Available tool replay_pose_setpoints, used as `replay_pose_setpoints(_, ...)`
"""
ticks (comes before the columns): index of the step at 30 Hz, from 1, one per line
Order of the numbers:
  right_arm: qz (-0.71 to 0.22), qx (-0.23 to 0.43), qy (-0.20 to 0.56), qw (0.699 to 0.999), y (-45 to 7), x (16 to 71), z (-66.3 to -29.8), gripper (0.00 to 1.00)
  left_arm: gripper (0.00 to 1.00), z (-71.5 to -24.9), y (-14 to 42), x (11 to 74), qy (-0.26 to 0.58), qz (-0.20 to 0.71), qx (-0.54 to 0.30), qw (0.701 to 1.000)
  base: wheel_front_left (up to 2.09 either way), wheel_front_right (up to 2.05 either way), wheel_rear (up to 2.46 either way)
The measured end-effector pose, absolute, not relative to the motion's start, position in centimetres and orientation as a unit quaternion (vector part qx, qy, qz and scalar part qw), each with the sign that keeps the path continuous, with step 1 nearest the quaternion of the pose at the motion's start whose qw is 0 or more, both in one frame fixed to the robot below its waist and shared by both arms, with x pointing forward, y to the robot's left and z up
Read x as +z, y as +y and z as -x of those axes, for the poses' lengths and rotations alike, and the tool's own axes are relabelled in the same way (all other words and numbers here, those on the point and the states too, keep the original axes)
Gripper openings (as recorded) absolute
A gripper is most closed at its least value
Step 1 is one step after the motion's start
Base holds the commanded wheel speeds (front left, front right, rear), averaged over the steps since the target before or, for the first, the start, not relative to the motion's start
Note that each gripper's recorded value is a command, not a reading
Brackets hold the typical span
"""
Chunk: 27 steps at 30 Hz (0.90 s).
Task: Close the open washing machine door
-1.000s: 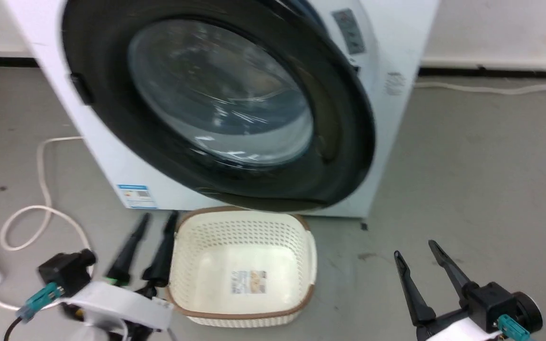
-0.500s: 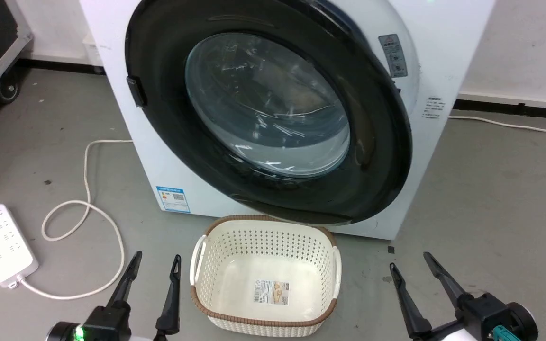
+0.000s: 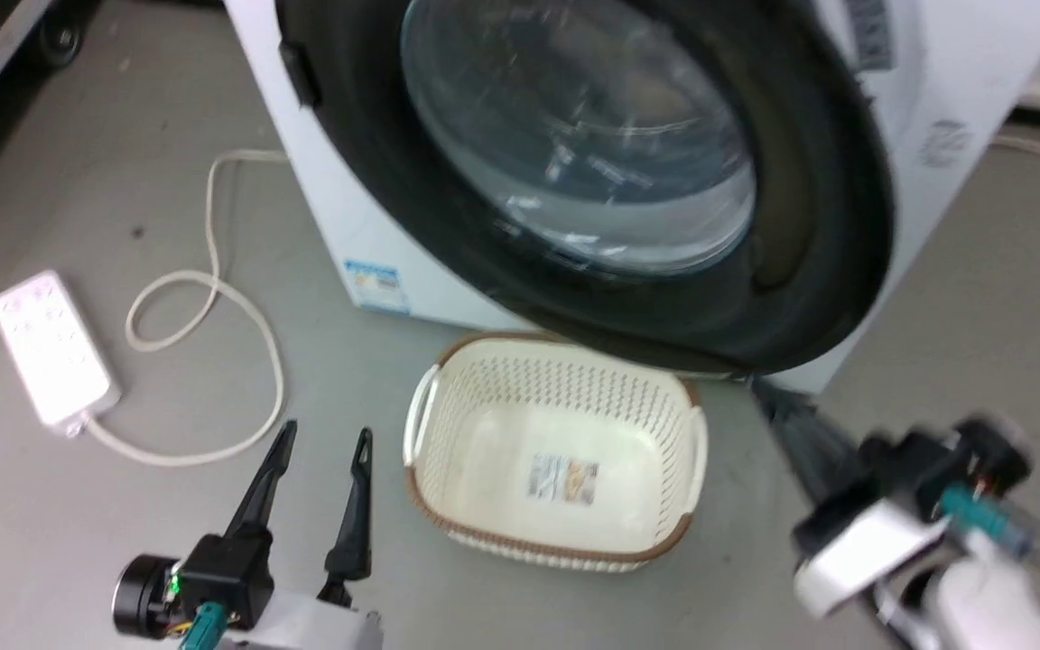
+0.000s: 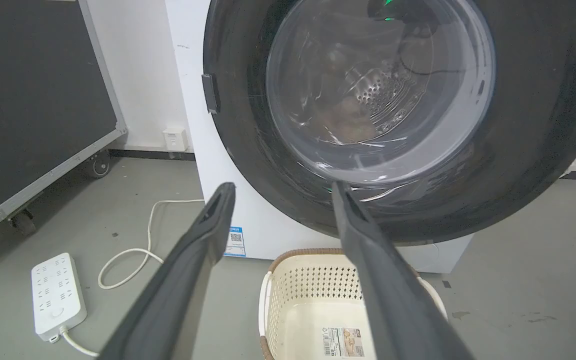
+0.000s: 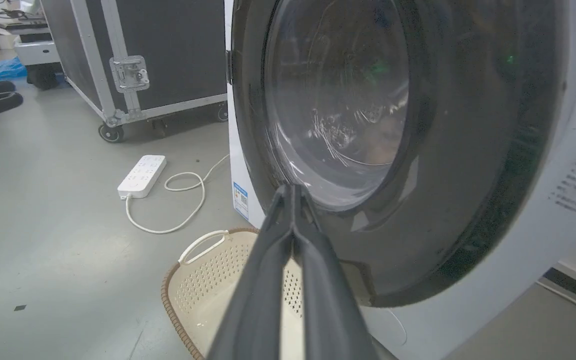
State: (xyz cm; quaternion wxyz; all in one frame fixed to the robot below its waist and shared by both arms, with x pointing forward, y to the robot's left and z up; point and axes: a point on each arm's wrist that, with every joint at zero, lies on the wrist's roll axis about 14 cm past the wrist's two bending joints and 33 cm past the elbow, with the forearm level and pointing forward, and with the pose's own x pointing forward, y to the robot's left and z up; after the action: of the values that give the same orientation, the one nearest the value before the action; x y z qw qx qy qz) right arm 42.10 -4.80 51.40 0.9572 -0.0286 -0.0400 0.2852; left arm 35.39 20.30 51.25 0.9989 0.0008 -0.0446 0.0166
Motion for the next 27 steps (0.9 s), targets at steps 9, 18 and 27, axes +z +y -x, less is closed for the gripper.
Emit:
replay_pose_setpoints(9, 0.043, 0.274, 0.003, 0.961, -6.4, 51.1, -54.1, 0.00, 1.00, -36.4, 22.5, 49.1, -0.010, -0.001, 0.060, 0.998, 0.00, 0.00, 0.00)
replay_pose_setpoints(18, 0.023, 0.213, 0.024, 0.976, -8.9, 51.0, -61.2, 0.00, 1.00, -37.1, 23.6, 48.2, 0.006, -0.006, 0.080, 0.997, 0.00, 0.00, 0.00)
replay_pose_setpoints(27, 0.025, 0.181, 0.030, 0.983, -9.7, 51.1, -63.8, 0.00, 1.00, -37.8, 23.3, 48.4, 0.000, -0.003, 0.076, 0.997, 0.00, 0.00, 0.00)
